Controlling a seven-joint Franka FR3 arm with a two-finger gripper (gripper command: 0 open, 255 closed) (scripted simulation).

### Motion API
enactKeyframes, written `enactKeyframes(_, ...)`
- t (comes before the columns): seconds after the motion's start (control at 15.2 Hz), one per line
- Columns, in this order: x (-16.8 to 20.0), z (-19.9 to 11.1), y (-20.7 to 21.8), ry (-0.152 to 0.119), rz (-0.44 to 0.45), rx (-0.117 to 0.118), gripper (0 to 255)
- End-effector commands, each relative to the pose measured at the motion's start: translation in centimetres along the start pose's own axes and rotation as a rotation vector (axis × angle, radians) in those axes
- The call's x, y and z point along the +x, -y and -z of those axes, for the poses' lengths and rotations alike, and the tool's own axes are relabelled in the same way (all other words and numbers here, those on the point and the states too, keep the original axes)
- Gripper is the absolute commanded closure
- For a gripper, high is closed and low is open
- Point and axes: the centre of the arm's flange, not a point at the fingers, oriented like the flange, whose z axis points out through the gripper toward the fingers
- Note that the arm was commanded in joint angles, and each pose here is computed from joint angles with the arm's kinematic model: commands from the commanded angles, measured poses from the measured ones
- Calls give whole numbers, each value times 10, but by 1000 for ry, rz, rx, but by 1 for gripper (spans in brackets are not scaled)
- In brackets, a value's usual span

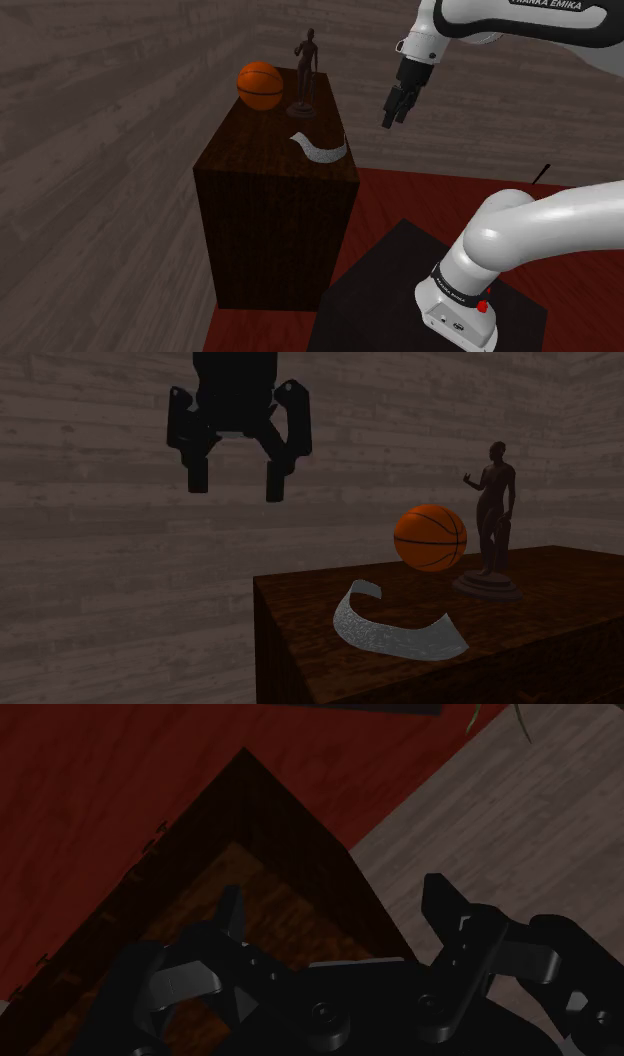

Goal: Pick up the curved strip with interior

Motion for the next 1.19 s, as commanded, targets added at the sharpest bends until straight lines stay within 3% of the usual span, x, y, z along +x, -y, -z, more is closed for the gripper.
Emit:
enactKeyframes(0.0,0,0,0,0,0,0,0)
enactKeyframes(1.12,197,-90,-52,-28,-131,97,0)
